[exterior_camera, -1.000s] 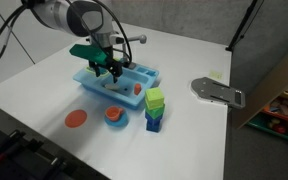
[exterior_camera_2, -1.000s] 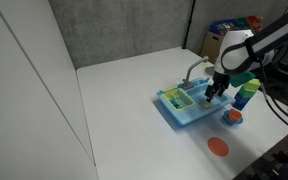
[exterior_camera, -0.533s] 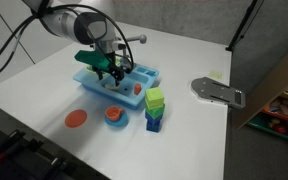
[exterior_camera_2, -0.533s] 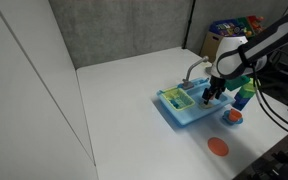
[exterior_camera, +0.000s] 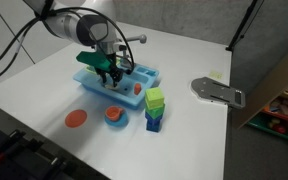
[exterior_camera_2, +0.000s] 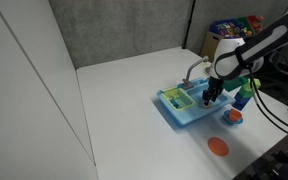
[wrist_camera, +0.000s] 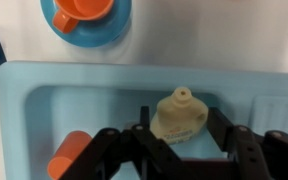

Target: Pick up the detergent from the sink and put it on the table

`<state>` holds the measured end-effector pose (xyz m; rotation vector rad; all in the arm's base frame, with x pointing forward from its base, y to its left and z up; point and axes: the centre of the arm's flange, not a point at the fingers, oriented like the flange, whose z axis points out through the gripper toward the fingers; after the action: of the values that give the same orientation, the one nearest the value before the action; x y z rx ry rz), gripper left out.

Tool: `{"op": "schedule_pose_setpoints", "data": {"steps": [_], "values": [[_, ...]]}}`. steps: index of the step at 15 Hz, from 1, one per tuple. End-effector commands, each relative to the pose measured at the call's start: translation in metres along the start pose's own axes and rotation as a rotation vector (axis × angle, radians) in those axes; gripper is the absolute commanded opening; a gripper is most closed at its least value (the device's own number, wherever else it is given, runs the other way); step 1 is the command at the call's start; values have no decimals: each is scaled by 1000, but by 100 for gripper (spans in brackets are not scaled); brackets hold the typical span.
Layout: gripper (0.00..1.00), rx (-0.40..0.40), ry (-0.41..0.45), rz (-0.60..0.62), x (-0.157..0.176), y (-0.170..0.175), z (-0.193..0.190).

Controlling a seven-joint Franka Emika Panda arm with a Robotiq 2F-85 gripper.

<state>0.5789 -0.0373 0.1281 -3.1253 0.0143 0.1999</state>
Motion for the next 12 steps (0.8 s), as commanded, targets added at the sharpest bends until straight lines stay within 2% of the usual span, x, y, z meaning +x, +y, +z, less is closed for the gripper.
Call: {"op": "schedule_pose_setpoints", "data": {"steps": [1,2,6,9,10,11,12], "values": [[70,-13,2,20,1,-1,-10],[75,-13,0,19,0,-1,-10],[74,-16,-11,18,-4,-1,-10],[65,-24,-19,18,-10,-2,-12],[66,-28,-22,17,-11,-2,-13],[61,-29,-25,17,-12,-2,-13],[62,-33,-27,16,-13,-2,-14]]}}
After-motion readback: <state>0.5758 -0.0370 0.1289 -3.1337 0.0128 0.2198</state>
